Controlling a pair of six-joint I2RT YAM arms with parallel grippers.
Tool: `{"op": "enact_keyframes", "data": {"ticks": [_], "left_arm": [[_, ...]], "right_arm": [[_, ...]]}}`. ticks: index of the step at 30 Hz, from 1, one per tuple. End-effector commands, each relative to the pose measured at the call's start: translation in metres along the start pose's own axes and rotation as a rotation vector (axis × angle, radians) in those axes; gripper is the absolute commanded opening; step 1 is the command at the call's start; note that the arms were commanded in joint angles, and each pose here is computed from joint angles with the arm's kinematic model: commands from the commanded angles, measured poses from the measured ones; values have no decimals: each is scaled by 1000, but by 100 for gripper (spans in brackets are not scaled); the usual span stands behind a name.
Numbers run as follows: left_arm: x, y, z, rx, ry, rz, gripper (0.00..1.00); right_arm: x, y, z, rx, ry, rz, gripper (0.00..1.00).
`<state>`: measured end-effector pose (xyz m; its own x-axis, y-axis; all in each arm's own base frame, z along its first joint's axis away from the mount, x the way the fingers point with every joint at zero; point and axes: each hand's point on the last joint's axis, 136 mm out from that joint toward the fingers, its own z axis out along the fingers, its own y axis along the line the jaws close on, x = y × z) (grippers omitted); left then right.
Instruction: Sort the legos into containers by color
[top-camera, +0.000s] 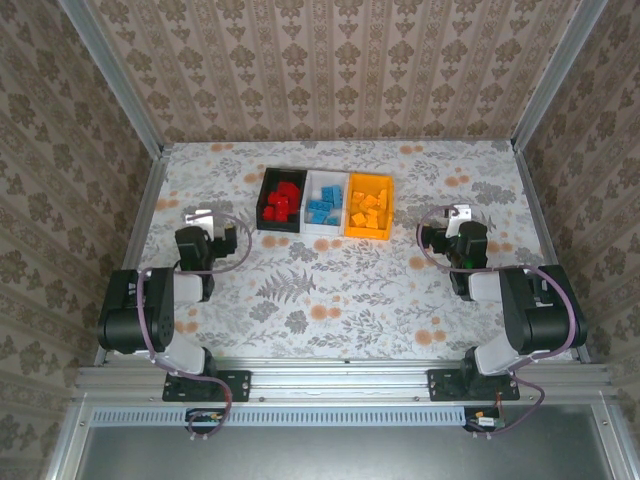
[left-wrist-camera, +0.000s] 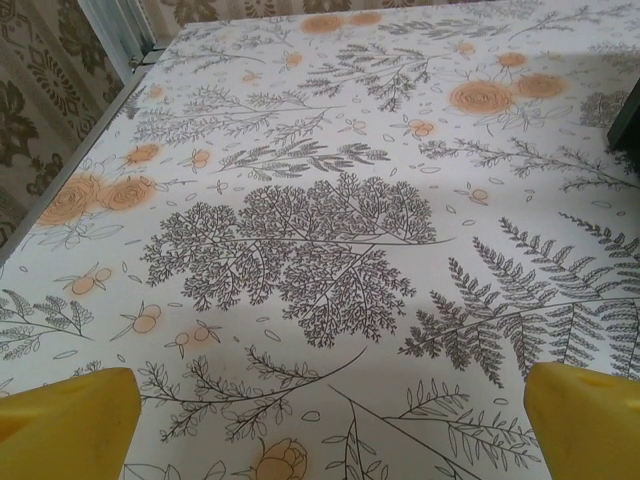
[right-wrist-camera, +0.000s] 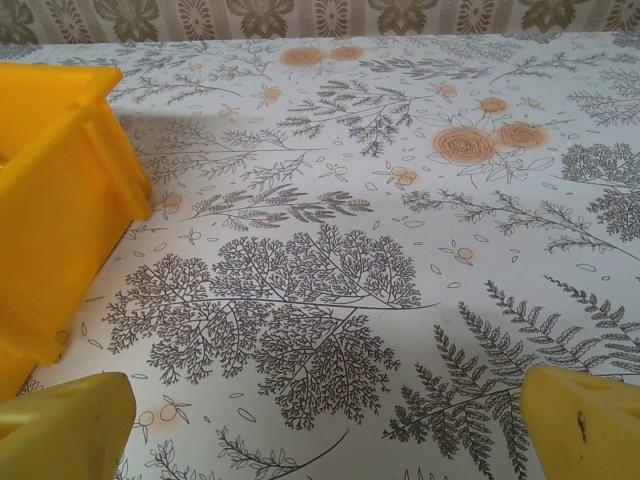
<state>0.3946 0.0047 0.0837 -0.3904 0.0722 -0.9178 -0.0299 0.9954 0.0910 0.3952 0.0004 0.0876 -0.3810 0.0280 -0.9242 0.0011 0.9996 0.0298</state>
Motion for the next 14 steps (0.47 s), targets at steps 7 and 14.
{"op": "enact_keyframes", "data": {"ticks": [7, 14], "left_arm": [[-12, 2, -1, -17, -49, 15, 100], [-12, 2, -1, -17, -49, 16, 100]], "right_arm": [[-11, 1, 1, -2, -37, 6, 100], [-11, 1, 0, 14, -42, -2, 100]]}}
